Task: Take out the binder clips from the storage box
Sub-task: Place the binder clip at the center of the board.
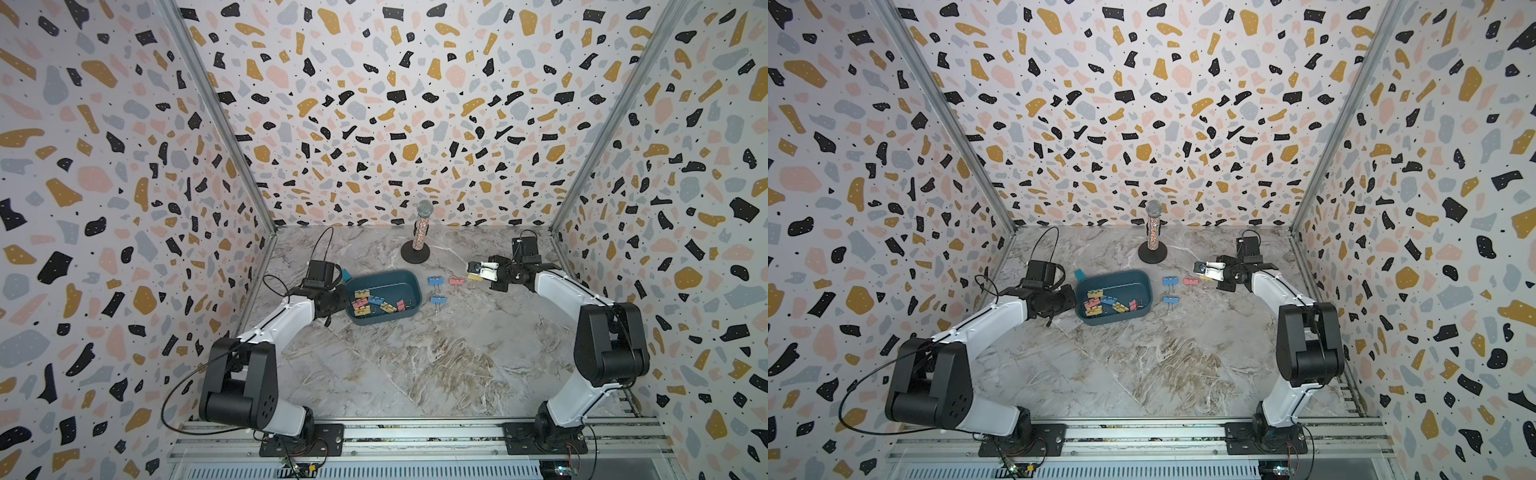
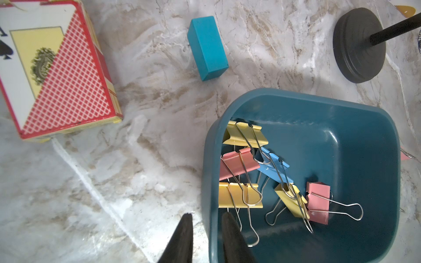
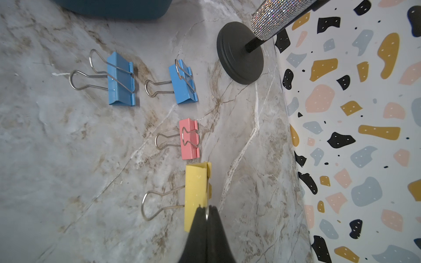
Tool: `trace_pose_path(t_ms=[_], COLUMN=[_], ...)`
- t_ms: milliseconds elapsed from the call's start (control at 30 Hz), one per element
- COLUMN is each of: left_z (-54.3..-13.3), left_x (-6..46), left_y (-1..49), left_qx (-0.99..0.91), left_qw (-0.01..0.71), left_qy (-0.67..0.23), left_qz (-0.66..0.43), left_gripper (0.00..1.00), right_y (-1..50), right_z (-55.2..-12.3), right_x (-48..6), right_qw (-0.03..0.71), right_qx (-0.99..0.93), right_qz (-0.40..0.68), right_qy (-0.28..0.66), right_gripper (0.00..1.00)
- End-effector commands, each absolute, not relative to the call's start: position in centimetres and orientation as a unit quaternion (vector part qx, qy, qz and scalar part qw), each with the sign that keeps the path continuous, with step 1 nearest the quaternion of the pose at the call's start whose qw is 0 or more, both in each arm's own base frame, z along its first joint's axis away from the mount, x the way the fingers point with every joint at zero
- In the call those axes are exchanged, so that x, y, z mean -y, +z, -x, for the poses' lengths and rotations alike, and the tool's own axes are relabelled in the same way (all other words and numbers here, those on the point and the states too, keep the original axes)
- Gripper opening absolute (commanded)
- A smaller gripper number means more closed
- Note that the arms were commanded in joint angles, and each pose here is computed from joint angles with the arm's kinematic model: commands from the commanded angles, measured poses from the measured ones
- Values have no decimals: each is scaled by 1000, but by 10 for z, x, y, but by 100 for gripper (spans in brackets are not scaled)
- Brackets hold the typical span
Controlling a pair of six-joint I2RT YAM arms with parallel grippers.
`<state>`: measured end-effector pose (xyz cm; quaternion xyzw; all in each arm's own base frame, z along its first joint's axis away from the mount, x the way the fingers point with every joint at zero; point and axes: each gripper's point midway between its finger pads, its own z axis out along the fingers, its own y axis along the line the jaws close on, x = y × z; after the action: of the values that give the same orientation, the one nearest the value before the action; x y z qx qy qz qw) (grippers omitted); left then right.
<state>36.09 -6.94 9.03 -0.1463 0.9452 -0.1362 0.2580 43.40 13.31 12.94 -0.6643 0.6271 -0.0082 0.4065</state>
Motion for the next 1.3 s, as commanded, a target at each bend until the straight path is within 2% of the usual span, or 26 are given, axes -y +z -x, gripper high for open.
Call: trace_pose_path(t_ms=[0,600,1267], left_z=[-365,-364,-362], left_x=[67,66,66], left_y=[101,103,103], left_qx=[-938,-938,-939], left_qw=[279,280,280], left_qy=[-140,-138,-136], left_qz=[148,150,148], left_gripper=[26,26,26], right_y=[132,93,71], right_z=[-440,-453,-461], right_x=[-135,-118,-110], right_qw=[416,396,386], right_qx=[-604,-599,-601], right_qz=[679,695,699], right_qy=[-13,-15,-44], right_gripper=[0,0,0])
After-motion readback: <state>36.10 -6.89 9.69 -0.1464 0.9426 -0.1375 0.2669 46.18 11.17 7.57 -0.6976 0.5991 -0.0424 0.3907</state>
